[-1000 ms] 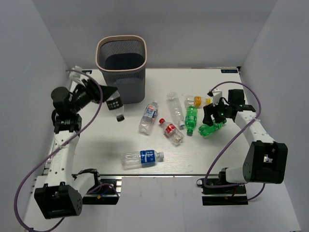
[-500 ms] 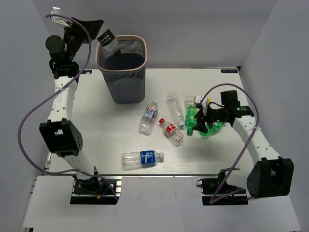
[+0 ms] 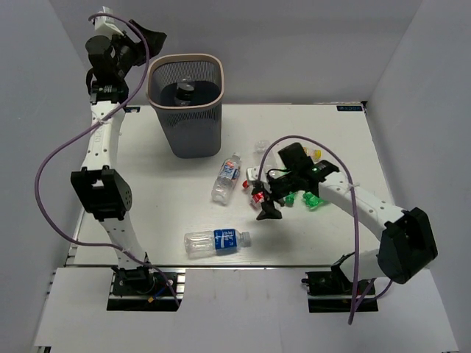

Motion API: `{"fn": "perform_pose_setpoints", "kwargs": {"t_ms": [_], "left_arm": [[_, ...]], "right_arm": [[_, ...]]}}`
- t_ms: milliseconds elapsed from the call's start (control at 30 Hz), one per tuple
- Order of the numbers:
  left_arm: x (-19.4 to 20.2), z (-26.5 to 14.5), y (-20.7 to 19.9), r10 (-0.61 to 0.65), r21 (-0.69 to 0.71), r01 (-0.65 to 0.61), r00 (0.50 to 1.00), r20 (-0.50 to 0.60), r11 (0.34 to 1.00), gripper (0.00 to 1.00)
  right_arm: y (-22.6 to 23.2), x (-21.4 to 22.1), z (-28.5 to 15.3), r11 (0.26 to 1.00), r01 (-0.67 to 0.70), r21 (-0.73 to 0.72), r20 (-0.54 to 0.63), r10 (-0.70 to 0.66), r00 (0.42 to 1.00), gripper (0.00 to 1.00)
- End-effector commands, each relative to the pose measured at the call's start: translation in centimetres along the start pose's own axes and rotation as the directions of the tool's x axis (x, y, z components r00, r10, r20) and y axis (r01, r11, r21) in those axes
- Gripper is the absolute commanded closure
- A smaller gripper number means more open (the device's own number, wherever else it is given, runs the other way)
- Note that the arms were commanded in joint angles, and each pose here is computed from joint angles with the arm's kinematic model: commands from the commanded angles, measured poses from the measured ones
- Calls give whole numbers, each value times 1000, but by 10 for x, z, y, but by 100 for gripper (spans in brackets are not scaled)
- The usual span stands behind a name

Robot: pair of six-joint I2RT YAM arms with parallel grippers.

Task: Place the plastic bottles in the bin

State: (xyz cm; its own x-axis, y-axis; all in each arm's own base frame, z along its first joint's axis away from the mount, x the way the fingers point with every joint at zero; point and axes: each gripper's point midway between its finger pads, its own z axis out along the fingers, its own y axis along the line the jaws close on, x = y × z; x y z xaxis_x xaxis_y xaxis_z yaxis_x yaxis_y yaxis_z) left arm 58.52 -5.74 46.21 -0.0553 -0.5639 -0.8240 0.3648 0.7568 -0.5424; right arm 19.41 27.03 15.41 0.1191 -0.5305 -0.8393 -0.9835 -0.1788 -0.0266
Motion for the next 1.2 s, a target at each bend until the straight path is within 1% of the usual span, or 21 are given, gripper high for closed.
{"fn": "perform_pose_setpoints", "kwargs": {"t_ms": [0, 33, 67, 100, 233, 267, 300, 333, 400, 433, 567, 600, 767, 800, 833, 967, 1000, 1067, 1100, 1133, 1167], "left_arm": [[-56, -64, -69, 153, 3, -154, 986, 70, 988, 1], [-25, -75, -61, 142, -10, -142, 990, -1, 990, 1], [-41, -112, -96, 172, 36, -173, 984, 37, 984, 1], [-4, -125, -83, 161, 29, -160, 986, -45, 987, 1], [55, -203, -96, 201, 61, -192, 954, -222, 980, 1], [67, -217, -95, 203, 61, -194, 944, -259, 979, 1], [97, -235, -82, 171, 31, -171, 922, -346, 985, 1], [98, -254, -88, 200, 42, -197, 918, -343, 979, 1], [127, -286, -78, 167, 3, -181, 898, -407, 983, 1], [142, -291, -69, 138, -20, -164, 883, -448, 986, 1], [168, -324, -54, 110, -85, -170, 873, -476, 982, 1], [166, -329, -57, 114, -82, -172, 875, -470, 982, 1], [177, -339, -47, 101, -119, -182, 863, -495, 976, 1], [181, -342, -44, 103, -127, -192, 858, -503, 973, 1], [181, -342, -44, 103, -128, -192, 858, -503, 973, 1], [186, -348, -42, 97, -132, -189, 854, -511, 973, 1], [189, -350, -41, 96, -133, -189, 854, -512, 973, 1], [191, -352, -40, 95, -133, -189, 853, -513, 973, 1], [191, -352, -40, 95, -133, -189, 853, -513, 973, 1], [192, -351, -39, 96, -133, -189, 854, -512, 973, 1], [192, -351, -39, 96, -133, -189, 854, -512, 973, 1]], "right_arm": [[-8, -9, 18, 995, 95, 6, -8, -95, 995, 10], [-1, -10, 27, 992, 125, -25, -6, -125, 992, 10], [3, -9, 31, 991, 126, -39, -9, -127, 992, 10], [5, -9, 37, 989, 136, -55, -8, -136, 991, 10], [22, -5, 61, 981, 139, -138, -27, -144, 989, 10], [27, -6, 68, 977, 148, -154, -33, -155, 987, 10], [32, -10, 75, 972, 160, -169, -28, -167, 986, 10], [34, -4, 84, 974, 129, -184, -43, -139, 989, 10], [48, -7, 103, 967, 122, -224, -60, -139, 989, 10], [46, -8, 104, 970, 118, -212, -62, -134, 989, 10], [57, -8, 135, 975, 100, -197, -81, -118, 990, 10], [49, 0, 138, 987, 80, -140, -126, -98, 987, 10], [32, 12, 165, 998, 66, -7, -194, -67, 979, 10], [29, 18, 171, 997, 68, 24, -207, -62, 976, 15], [30, 19, 172, 998, 67, 22, -211, -61, 976, 15], [40, 37, 167, 998, 62, 2, -245, -60, 968, 32], [45, 30, 164, 998, 66, -17, -221, -68, 973, 44], [48, 21, 148, 997, 71, -14, -214, -73, 974, 56], [49, 14, 142, 996, 84, -21, -200, -87, 976, 66], [55, 16, 132, 997, 71, -38, -228, -78, 971, 69], [52, -9, 114, 994, 110, -7, -172, -109, 979, 71]]}}
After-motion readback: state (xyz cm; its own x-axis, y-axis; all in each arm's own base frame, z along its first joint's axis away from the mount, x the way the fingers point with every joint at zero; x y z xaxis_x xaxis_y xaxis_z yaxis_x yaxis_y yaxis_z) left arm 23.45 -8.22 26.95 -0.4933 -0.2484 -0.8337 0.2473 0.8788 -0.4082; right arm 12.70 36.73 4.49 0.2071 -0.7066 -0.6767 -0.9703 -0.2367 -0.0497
